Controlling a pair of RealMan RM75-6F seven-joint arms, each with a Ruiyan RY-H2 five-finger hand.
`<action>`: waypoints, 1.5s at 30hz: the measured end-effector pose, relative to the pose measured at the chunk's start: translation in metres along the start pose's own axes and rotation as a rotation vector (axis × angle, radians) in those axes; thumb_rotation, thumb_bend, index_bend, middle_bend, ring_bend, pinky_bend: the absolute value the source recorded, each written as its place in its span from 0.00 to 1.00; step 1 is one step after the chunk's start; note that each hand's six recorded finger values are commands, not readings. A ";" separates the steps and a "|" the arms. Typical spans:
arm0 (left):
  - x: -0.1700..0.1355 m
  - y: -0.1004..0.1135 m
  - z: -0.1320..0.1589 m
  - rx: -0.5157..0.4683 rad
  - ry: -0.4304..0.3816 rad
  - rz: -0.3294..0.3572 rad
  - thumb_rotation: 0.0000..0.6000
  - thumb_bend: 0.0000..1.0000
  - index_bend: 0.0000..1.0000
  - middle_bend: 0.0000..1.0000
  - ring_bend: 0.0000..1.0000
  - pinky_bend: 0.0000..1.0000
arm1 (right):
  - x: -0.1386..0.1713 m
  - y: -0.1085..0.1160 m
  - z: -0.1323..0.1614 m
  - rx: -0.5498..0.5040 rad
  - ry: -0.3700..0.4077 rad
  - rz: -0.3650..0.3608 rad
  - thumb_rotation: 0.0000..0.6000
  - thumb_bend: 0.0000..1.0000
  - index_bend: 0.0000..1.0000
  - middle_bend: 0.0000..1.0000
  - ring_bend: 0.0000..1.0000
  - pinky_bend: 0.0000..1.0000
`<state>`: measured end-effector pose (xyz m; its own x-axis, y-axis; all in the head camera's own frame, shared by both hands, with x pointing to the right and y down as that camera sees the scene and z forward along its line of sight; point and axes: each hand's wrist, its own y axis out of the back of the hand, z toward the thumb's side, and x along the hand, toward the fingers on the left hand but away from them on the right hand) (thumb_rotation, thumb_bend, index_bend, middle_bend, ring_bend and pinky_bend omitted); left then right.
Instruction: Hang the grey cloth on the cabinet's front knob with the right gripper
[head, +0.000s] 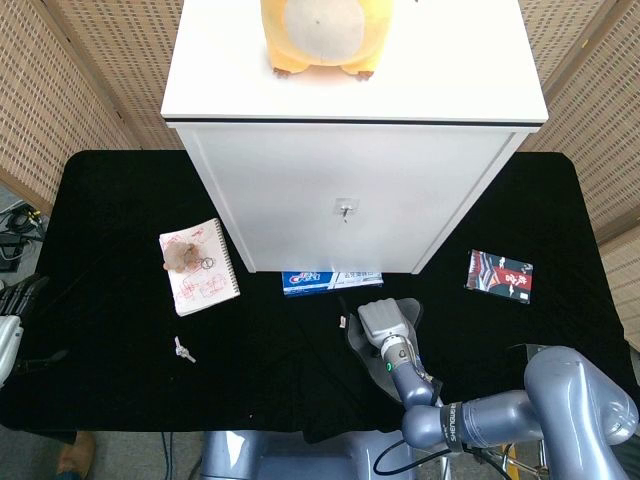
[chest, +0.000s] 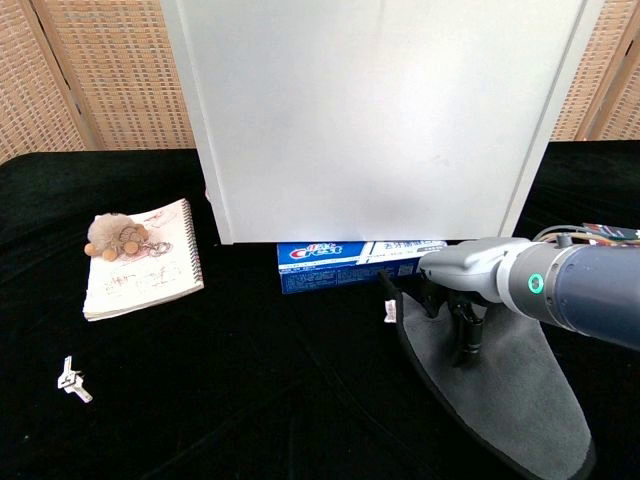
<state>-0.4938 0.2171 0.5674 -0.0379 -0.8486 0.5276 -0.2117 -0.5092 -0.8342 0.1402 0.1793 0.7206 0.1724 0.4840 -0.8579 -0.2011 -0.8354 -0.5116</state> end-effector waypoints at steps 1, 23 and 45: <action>0.000 0.000 0.000 0.000 0.000 0.000 1.00 0.00 0.00 0.00 0.00 0.00 | -0.001 0.000 0.000 0.003 0.001 -0.006 1.00 0.46 0.74 1.00 1.00 1.00; -0.004 -0.001 0.008 -0.009 -0.034 -0.010 1.00 0.00 0.00 0.00 0.00 0.00 | 0.036 0.038 -0.002 -0.228 0.186 -0.251 1.00 0.71 0.94 1.00 1.00 1.00; -0.010 0.002 0.012 -0.019 -0.056 -0.005 1.00 0.00 0.00 0.00 0.00 0.00 | 0.087 0.154 -0.052 -0.698 0.263 -0.236 1.00 0.71 1.00 1.00 1.00 1.00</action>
<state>-0.4824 0.2226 0.5588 0.0172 -0.8532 0.5213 -0.2302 -0.5108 -0.8283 0.1744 0.0797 0.5696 0.3756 0.6642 -0.6463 0.5074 -0.7309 -0.4564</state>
